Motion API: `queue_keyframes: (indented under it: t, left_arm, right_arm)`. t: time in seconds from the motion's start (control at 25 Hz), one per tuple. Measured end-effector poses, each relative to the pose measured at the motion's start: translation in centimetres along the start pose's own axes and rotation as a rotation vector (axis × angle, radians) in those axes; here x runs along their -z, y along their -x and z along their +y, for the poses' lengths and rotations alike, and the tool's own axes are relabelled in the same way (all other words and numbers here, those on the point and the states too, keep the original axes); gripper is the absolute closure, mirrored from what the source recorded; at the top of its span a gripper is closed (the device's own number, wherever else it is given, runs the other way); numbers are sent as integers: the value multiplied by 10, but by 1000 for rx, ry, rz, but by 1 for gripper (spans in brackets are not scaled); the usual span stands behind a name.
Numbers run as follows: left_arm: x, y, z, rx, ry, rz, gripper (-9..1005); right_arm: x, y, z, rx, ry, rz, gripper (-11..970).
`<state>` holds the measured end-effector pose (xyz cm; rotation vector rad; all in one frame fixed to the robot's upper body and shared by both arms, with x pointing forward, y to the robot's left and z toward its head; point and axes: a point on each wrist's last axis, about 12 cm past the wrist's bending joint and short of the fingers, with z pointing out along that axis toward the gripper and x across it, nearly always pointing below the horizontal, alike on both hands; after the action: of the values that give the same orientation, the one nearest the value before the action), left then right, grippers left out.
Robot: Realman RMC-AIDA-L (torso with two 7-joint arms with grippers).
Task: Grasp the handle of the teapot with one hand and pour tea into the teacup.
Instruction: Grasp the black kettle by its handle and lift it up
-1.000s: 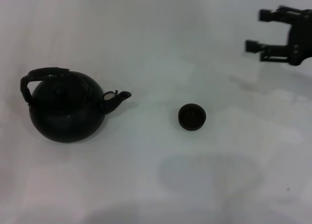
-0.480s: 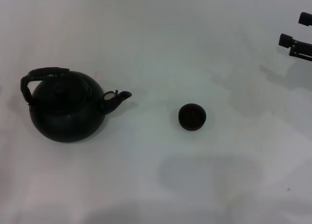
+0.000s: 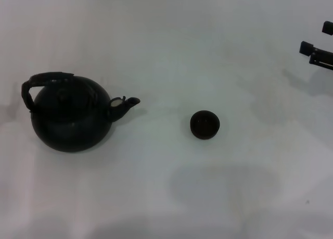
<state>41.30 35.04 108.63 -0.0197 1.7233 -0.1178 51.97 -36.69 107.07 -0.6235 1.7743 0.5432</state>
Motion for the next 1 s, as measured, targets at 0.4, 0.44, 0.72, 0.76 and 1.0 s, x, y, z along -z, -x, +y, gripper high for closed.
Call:
queue_keyframes:
  t: [0.4,0.44,0.72,0.76,1.0]
  left_arm:
    - [-2,6,-55,-15,10,55,298]
    - [0,8,-58,-9,11,47,299]
    - [27,23,-83,-112,-30,6,309]
    - [32,24,-85,-127,-30,-3,310]
    - [63,23,-87,-149,-94,-84,319]
  right_arm:
    - [12,-7,-9,-8,-67,38,98]
    - [14,-8,-10,-9,-75,44,98]
    - [22,-14,-17,-11,-125,74,99]
    - [23,-14,-18,-11,-132,77,99]
    - [24,-15,-24,-4,-174,98,99]
